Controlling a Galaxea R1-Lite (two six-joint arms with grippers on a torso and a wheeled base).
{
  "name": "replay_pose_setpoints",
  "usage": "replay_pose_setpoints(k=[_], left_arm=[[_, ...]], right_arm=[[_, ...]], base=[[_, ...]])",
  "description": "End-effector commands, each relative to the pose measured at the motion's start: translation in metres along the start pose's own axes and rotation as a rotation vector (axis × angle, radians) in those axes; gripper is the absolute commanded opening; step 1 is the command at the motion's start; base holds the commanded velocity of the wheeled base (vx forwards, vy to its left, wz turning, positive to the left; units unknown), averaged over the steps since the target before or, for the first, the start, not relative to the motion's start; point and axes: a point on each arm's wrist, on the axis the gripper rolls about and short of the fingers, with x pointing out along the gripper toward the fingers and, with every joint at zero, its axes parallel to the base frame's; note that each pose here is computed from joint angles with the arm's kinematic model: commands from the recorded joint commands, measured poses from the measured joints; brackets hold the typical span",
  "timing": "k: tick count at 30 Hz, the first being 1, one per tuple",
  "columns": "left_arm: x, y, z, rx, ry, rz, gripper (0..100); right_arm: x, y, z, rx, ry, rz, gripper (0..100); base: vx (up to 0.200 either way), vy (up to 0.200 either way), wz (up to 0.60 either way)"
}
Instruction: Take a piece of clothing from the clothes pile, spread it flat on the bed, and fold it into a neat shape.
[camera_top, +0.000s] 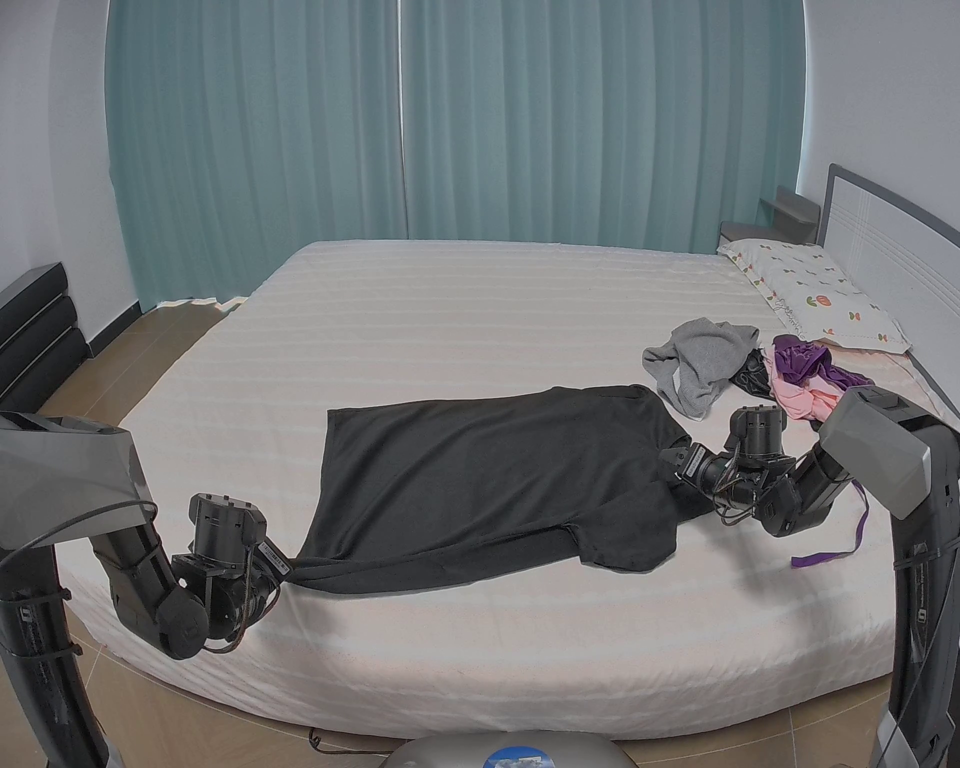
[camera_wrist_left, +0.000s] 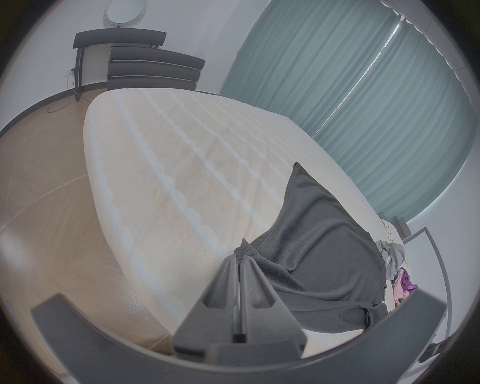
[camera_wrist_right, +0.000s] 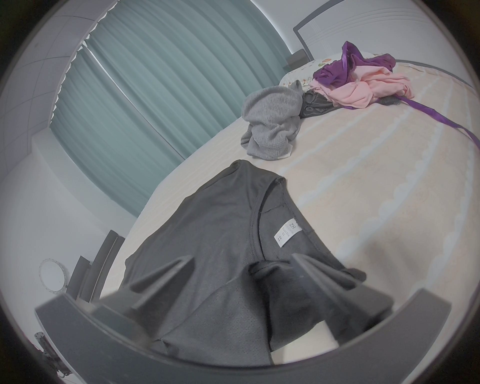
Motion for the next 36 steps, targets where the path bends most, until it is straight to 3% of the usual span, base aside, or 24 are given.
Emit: replay_pose_setpoints(k=[1,8,15,21,29,36], left_arm=[[0.002,0.001,-0.002,0.002,0.006,0.008,0],[0.002,0.001,-0.002,0.002,0.007,0.007,0],[0.001,0.001,-0.002,0.001,0.006,0.006,0],[0.0,0.001,-0.003,0.004,0.009,0.004,0],[0.0,0.001,-0.002,0.003,0.008,0.003,0],[-0.002,0.001,-0.004,0.008,0.012,0.001,0]], right_arm=[[-0.003,-0.004,-0.002,0.001,0.014,-0.008,100],[-0.041,0.004,0.005,0.01,0.054,0.029,100],[-0.071,0.0,-0.042,-0.005,0.222,0.071,100],[-0.074,0.003,-0.072,-0.032,0.288,0.098,100],[-0.065,0.007,-0.087,-0.048,0.323,0.102,100],[-0.054,0.01,-0.085,-0.054,0.3,0.107,100]], base=[[0.0,0.0,0.0],[0.0,0.0,0.0],[0.0,0.0,0.0],[0.0,0.0,0.0],[0.0,0.0,0.0],[0.0,0.0,0.0]])
